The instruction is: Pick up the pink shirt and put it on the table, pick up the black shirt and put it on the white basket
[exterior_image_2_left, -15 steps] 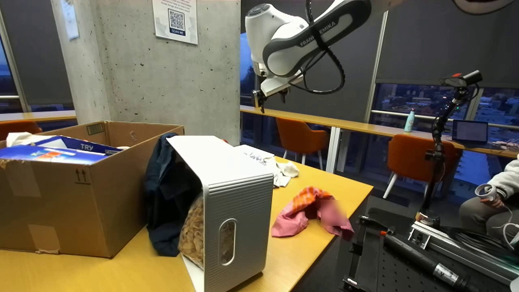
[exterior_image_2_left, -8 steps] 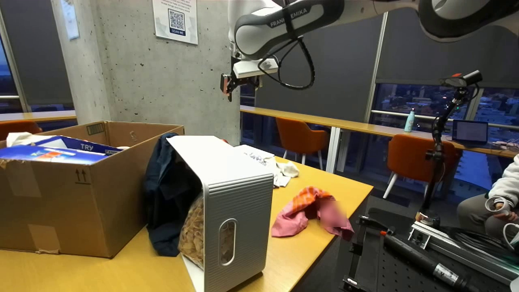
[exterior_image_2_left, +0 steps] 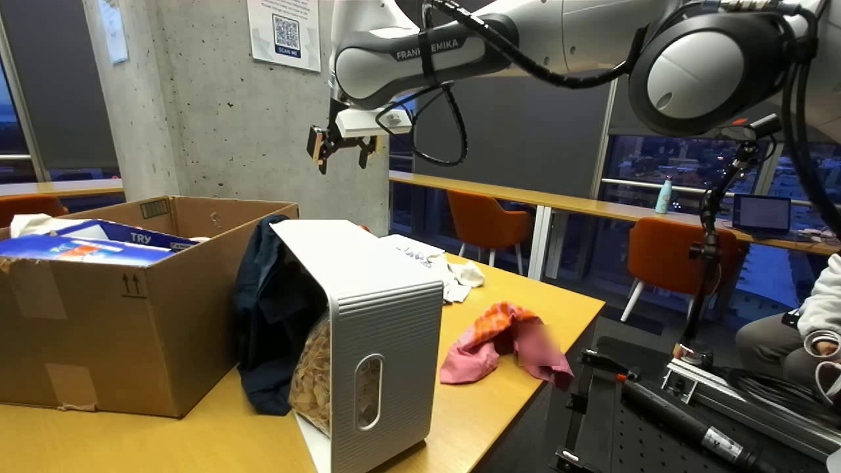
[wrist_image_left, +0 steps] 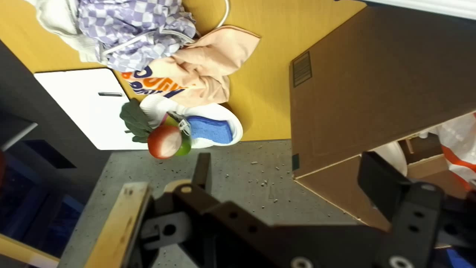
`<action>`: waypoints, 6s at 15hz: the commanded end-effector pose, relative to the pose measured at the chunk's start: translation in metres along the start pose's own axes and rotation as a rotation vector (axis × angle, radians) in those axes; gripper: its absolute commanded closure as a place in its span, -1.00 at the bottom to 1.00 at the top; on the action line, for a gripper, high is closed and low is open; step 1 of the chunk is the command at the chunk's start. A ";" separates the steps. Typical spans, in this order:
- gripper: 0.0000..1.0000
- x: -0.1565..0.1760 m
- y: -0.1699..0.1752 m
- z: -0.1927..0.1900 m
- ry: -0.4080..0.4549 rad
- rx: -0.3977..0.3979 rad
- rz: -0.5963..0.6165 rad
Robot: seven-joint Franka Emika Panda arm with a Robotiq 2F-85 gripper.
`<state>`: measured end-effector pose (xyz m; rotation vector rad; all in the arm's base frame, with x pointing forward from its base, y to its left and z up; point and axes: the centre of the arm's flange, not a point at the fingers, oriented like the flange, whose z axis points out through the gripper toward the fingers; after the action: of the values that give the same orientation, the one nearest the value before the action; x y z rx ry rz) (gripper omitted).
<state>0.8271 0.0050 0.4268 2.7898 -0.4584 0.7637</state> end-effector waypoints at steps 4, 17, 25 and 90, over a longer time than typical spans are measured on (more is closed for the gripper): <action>-1.00 -0.006 -0.028 0.000 0.006 0.054 -0.060; -1.00 0.022 -0.095 -0.032 0.203 0.297 0.051; -1.00 -0.006 -0.149 -0.044 0.077 0.477 0.076; 0.98 0.056 -0.054 -0.104 0.153 0.196 -0.027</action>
<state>0.8271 0.0912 0.4730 2.9429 -0.3350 1.0094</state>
